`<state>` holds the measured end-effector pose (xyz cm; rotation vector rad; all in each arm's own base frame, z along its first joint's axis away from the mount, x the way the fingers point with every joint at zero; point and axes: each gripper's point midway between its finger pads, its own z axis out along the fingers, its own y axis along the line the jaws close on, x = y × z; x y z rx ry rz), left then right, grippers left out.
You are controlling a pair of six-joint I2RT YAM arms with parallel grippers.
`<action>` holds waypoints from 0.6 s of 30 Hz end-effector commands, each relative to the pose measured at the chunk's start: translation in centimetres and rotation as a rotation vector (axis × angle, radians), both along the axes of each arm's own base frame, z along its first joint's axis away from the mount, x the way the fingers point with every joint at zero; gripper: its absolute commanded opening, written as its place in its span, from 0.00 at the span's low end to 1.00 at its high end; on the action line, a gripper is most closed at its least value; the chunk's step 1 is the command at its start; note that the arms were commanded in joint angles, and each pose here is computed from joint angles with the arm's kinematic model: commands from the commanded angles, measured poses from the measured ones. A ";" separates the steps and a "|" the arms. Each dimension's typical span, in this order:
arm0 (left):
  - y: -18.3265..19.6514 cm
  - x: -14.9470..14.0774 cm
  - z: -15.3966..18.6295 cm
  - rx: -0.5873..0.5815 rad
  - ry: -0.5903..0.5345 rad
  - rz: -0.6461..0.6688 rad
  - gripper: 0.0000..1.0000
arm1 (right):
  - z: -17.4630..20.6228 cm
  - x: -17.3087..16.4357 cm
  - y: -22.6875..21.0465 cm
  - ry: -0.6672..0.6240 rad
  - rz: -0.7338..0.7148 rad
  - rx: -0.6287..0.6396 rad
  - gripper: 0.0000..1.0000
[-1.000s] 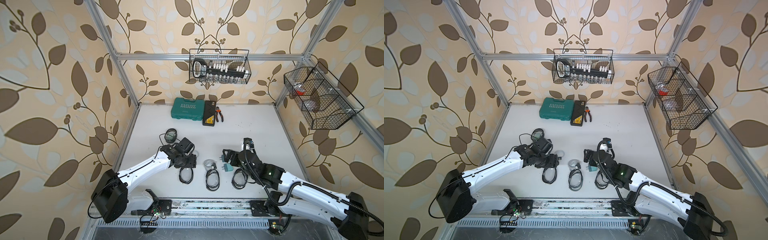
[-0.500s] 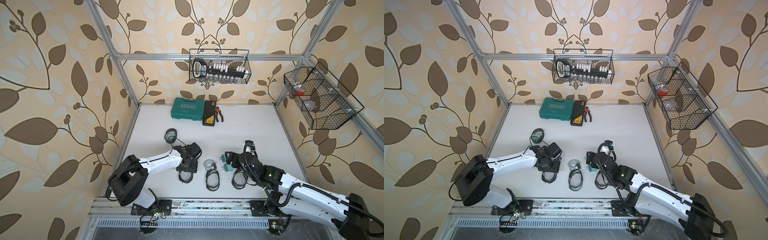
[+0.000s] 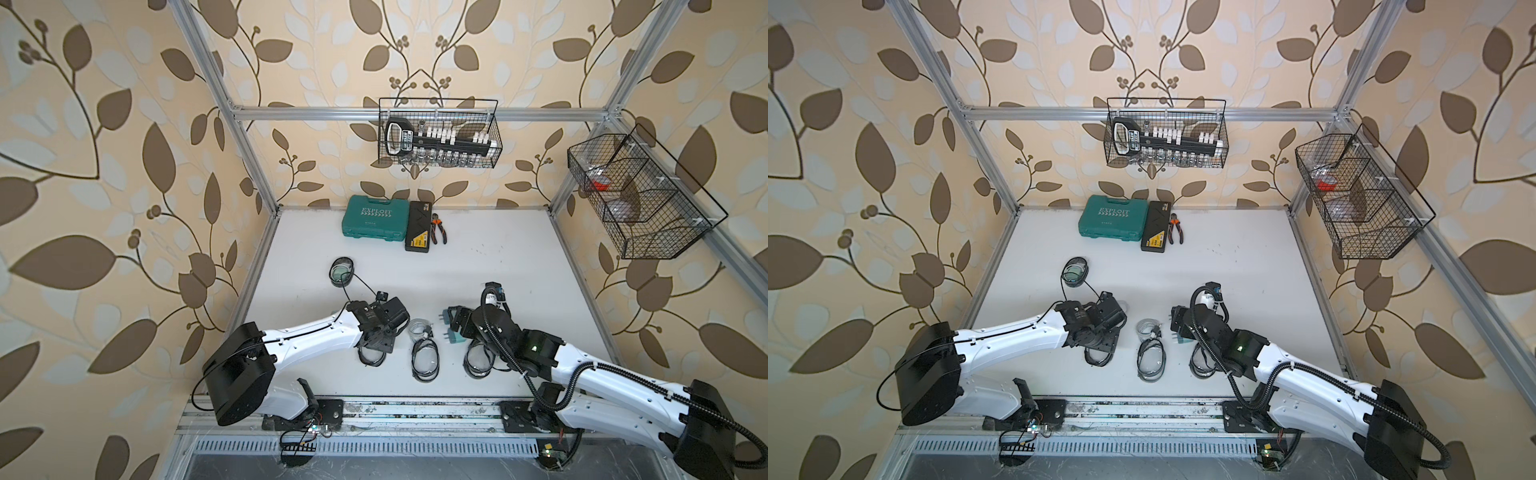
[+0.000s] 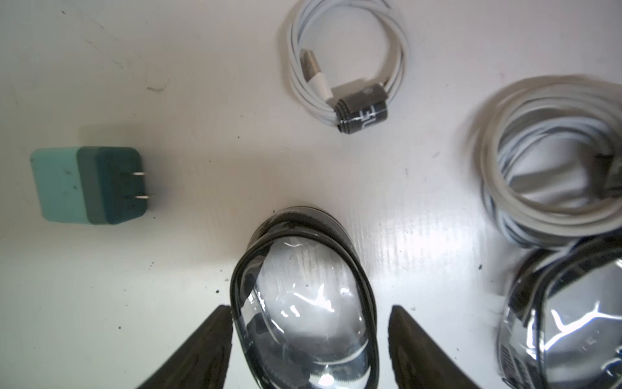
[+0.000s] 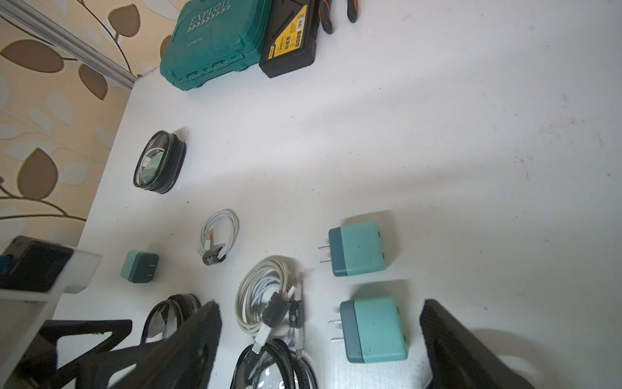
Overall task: Pack away charging kits
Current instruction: Pick up the storage bag at the center of the board.
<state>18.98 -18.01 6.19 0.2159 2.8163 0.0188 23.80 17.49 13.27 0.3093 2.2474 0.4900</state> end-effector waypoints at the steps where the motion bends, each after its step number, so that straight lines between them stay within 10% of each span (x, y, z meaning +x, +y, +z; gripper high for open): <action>1: 1.3 -0.8 -0.4 0.054 0.004 0.025 0.72 | 0.1 0.1 0.2 0.011 -0.002 -0.002 0.91; 18: 0.9 -1.2 -1.5 0.234 0.002 0.011 0.70 | -0.7 0.0 0.7 0.032 0.014 0.010 0.91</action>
